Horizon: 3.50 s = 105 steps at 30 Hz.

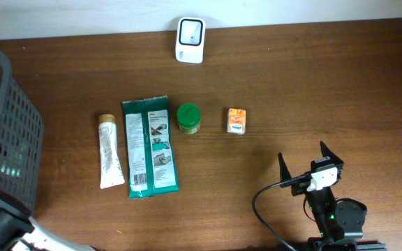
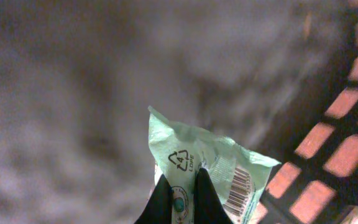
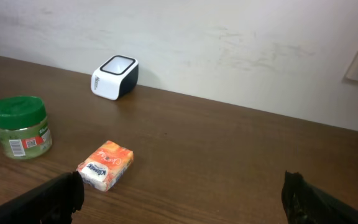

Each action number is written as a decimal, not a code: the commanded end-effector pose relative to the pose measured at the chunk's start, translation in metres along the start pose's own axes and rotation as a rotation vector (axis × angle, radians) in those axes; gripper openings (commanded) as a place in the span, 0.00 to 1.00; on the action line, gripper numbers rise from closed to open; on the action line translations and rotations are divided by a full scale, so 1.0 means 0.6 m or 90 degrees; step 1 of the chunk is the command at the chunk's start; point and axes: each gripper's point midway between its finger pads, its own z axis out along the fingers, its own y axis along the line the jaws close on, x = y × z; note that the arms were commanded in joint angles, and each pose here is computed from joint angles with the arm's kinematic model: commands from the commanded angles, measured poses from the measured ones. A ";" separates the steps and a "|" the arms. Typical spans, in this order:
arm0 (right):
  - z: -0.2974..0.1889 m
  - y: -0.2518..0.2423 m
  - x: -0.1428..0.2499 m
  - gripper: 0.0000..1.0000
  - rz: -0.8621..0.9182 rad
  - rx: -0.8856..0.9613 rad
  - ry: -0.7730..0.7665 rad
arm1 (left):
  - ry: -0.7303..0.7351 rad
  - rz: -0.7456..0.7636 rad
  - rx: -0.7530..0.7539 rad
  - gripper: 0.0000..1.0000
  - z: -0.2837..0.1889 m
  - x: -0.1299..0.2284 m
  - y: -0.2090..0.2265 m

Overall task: Scan the item barcode
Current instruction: 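Reach the left gripper into the basket and grasp the mint-green pouch, then carry the mint-green pouch with the left gripper and set it near the orange box, then retract the left gripper to the basket edge and hold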

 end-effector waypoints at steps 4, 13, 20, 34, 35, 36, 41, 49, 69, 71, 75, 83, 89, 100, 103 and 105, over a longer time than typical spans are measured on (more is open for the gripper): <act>0.000 0.005 0.003 0.98 0.002 -0.010 0.000 | -0.274 -0.083 -0.026 0.00 -0.271 -0.083 -0.044; 0.000 0.005 0.003 0.98 0.002 -0.010 0.000 | -0.498 0.076 0.294 0.00 -0.564 -0.003 -0.303; 0.000 0.005 0.003 0.98 0.002 -0.010 0.000 | -0.332 0.170 0.283 0.00 -0.479 0.120 -0.440; 0.000 0.005 0.003 0.98 0.002 -0.010 0.000 | -0.103 0.353 0.352 0.00 -0.228 0.361 -0.626; 0.000 0.005 0.003 0.98 0.002 -0.010 0.000 | -0.096 0.354 0.363 0.00 -0.220 0.378 -0.643; 0.000 0.005 0.003 0.98 0.002 -0.010 0.000 | -0.093 0.354 0.368 0.00 -0.213 0.390 -0.656; 0.000 0.005 0.003 0.98 0.002 -0.010 0.000 | -0.060 0.414 0.392 0.00 -0.160 0.485 -0.747; 0.000 0.005 0.003 0.98 0.002 -0.010 0.000 | -0.022 0.409 0.407 0.00 -0.057 0.595 -0.842; 0.000 0.005 0.003 0.99 0.002 -0.010 0.000 | 0.002 0.418 0.348 0.16 -0.019 0.611 -0.815; 0.000 0.005 0.003 0.98 0.002 -0.010 0.000 | 0.027 0.424 0.359 0.20 -0.022 0.623 -0.815; 0.000 0.005 0.003 0.98 0.002 -0.010 0.000 | 0.036 0.425 0.360 0.24 -0.022 0.628 -0.813; 0.000 0.005 0.003 0.98 0.002 -0.010 0.001 | 0.020 0.475 0.380 0.02 -0.032 0.627 -0.820; 0.000 0.005 0.003 0.98 0.003 -0.010 0.001 | -0.088 0.573 0.381 0.00 -0.082 0.567 -0.817; 0.000 0.005 0.003 0.98 0.002 -0.010 0.001 | -0.153 0.615 0.286 0.00 -0.194 0.394 -0.683; 0.000 0.005 0.003 0.98 0.003 -0.010 0.001 | -0.172 0.608 0.237 0.08 -0.189 0.333 -0.634; 0.000 0.005 0.003 0.98 0.002 -0.010 0.001 | -0.199 0.596 0.179 0.16 -0.181 0.272 -0.585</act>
